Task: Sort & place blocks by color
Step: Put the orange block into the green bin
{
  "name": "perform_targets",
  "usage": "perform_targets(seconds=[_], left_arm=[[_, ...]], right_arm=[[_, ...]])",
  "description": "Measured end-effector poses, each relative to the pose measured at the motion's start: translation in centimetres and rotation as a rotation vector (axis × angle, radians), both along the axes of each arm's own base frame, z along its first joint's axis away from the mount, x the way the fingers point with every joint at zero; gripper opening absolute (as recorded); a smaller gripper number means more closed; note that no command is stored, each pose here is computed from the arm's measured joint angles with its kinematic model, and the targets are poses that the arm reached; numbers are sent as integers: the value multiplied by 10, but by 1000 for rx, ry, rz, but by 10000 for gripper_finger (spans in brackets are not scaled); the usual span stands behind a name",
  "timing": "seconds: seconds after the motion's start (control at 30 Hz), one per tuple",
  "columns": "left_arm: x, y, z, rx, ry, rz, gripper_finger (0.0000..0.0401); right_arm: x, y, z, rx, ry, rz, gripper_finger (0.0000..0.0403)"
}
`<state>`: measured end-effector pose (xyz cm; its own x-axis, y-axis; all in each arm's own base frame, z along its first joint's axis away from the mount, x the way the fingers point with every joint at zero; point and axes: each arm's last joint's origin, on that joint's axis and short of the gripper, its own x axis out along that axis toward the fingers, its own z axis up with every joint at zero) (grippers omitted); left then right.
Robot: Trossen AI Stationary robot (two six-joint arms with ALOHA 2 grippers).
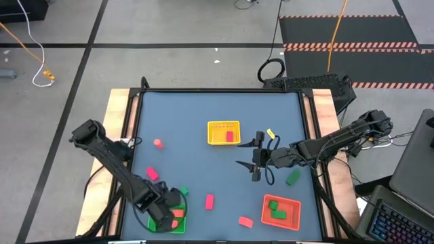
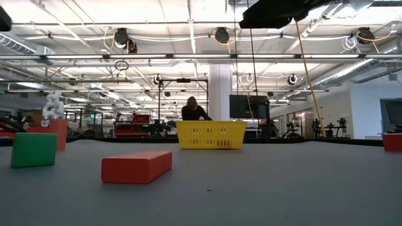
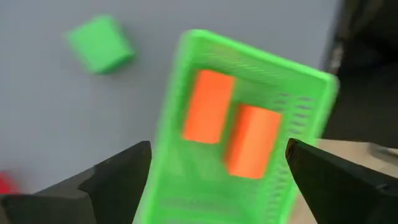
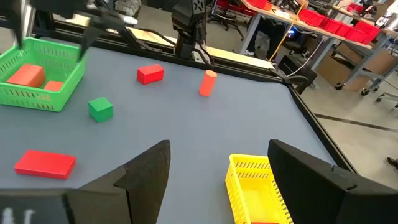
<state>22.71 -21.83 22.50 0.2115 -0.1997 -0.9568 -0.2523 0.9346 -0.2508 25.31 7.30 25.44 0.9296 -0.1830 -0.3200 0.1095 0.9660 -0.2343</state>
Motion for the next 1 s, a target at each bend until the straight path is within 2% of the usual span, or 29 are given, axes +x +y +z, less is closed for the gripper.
perform_targets(seconds=[0.1, 0.2, 0.37, 0.43, 0.57, 0.7, 0.87, 1.0], left_arm=[[1, 21, 6, 59, 54, 38, 373], [-3, 50, 16, 174, 99, 115, 357], [-18, 108, 41, 423, 133, 432, 314], [-23, 127, 51, 476, 113, 512, 297], [-27, 159, 52, 450, 143, 605, 271], [-28, 184, 39, 392, 271, 634, 269], [-32, 208, 23, 395, 374, 647, 293], [-32, 222, 12, 382, 384, 659, 325]], right_arm=[[0, 0, 0, -1, 0, 0, 263], [0, 0, 0, -2, 0, 1, 263], [0, 0, 0, -14, 2, 5, 263], [0, 0, 0, -18, 3, 6, 263], [0, 0, 0, -17, 3, 6, 263], [0, 0, 0, -12, 2, 4, 263], [0, 0, 0, -3, 0, 1, 263], [0, 0, 0, -5, 0, 2, 263]])
